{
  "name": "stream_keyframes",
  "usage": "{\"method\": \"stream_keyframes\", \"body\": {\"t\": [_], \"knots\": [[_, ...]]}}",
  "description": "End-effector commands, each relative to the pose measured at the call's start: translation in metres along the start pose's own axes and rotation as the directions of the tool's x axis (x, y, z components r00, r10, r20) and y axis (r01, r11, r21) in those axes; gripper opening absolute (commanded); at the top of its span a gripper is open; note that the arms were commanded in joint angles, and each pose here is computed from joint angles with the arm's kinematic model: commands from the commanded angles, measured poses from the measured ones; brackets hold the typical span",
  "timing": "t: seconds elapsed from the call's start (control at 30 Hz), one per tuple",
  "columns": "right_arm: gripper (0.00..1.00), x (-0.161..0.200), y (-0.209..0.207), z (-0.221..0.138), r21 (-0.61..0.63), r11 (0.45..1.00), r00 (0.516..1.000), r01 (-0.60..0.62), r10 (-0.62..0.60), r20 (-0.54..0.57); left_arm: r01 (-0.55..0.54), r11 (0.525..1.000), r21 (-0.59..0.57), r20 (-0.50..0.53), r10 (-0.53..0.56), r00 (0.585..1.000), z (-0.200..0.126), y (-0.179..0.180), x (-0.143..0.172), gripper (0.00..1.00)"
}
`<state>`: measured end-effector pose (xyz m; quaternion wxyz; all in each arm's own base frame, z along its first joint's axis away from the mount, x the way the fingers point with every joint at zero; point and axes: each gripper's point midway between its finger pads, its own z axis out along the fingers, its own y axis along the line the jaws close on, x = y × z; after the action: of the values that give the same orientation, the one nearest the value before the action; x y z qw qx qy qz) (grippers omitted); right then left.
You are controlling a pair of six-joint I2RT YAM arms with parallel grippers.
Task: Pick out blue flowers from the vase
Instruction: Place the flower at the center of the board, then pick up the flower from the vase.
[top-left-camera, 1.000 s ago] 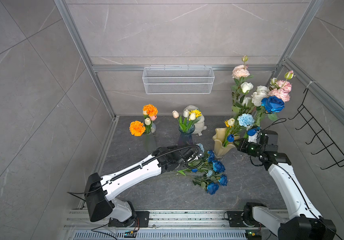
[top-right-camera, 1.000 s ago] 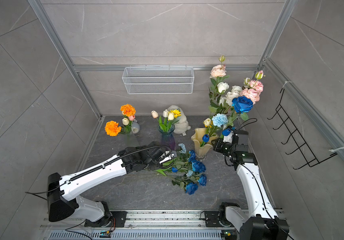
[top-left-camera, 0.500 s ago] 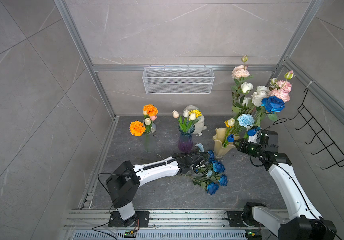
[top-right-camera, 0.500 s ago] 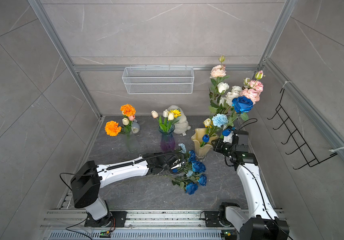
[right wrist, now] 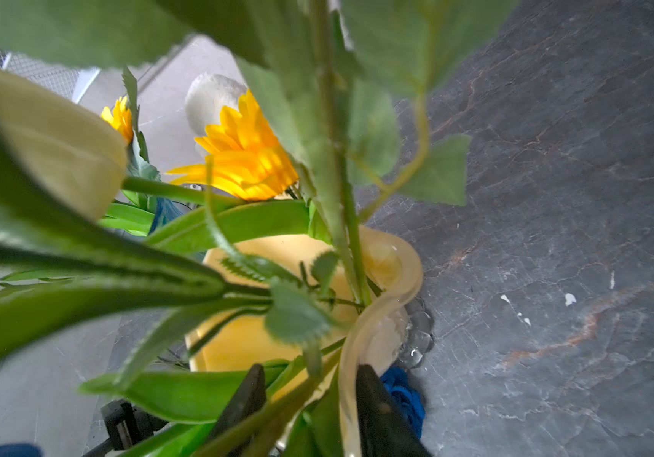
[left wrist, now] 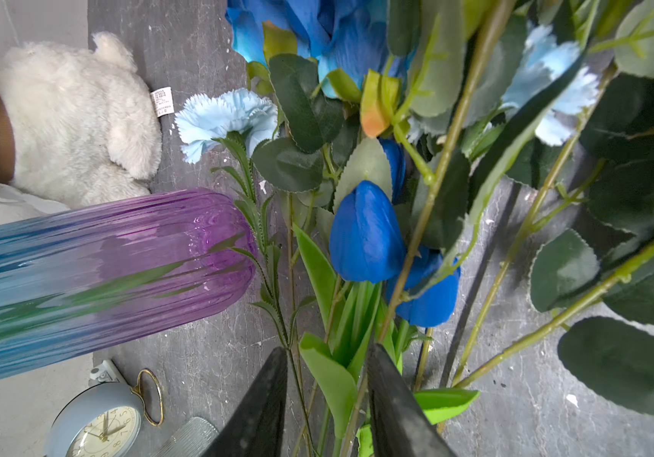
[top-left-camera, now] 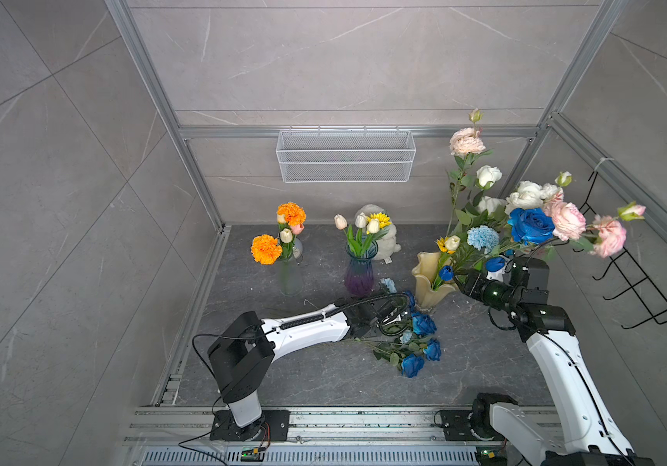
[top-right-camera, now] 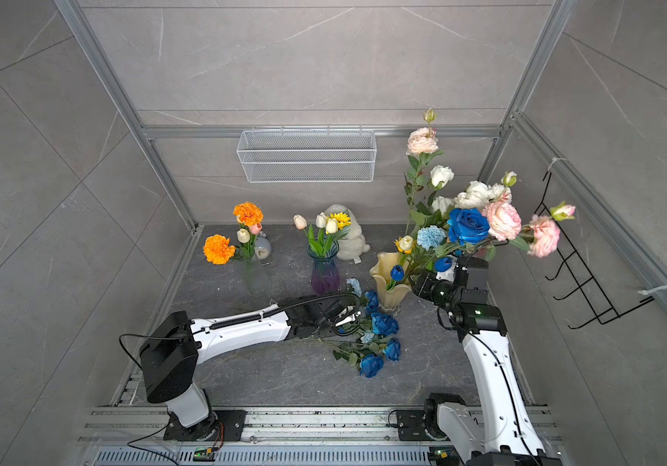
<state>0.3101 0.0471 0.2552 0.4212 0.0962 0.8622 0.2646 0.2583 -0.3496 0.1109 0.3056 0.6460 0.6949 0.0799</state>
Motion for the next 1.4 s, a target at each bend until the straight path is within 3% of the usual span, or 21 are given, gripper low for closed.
{"method": "stream_keyframes", "body": {"t": [0.0, 0.13, 0.27, 0.43, 0.7, 0.83, 1.0, 1.13, 1.37], "knots": [[0.47, -0.016, 0.019, -0.011, -0.049, 0.998, 0.998, 0.029, -0.027, 0.051, 0.031, 0.999, -0.025, 0.036, -0.030, 0.999, -0.006, 0.007, -0.008, 0.38], [0.53, -0.017, 0.017, -0.013, -0.031, 0.999, 0.998, 0.029, -0.027, 0.056, 0.062, 0.997, -0.047, 0.103, -0.057, 0.993, -0.028, 0.022, -0.023, 0.43], [0.54, -0.015, 0.014, -0.011, -0.025, 0.999, 0.998, 0.021, -0.019, 0.052, 0.114, 0.991, -0.065, 0.231, -0.096, 0.968, -0.064, 0.046, -0.052, 0.53], [0.54, -0.007, 0.007, -0.002, -0.020, 1.000, 0.999, -0.007, 0.008, 0.036, 0.182, 0.982, -0.041, 0.429, -0.147, 0.891, -0.120, 0.078, -0.100, 0.60], [0.54, 0.004, -0.002, 0.008, -0.013, 1.000, 1.000, -0.027, 0.027, 0.008, 0.202, 0.971, 0.129, 0.604, -0.238, 0.760, -0.164, 0.089, -0.162, 0.69], [0.54, 0.004, -0.004, 0.010, -0.008, 0.999, 0.999, -0.032, 0.032, 0.006, 0.162, 0.958, 0.236, 0.625, -0.277, 0.729, -0.168, 0.078, -0.182, 0.70], [0.54, 0.003, -0.004, 0.012, -0.013, 0.998, 0.999, -0.054, 0.054, 0.006, 0.121, 0.938, 0.325, 0.616, -0.307, 0.725, -0.158, 0.064, -0.195, 0.71], [0.54, 0.002, -0.003, 0.012, -0.024, 0.998, 0.998, -0.065, 0.065, 0.015, 0.128, 0.932, 0.339, 0.603, -0.319, 0.731, -0.143, 0.061, -0.200, 0.71], [0.54, 0.001, -0.002, 0.009, -0.021, 0.998, 0.998, -0.061, 0.061, 0.024, 0.178, 0.922, 0.344, 0.620, -0.365, 0.694, -0.129, 0.073, -0.217, 0.70]]}}
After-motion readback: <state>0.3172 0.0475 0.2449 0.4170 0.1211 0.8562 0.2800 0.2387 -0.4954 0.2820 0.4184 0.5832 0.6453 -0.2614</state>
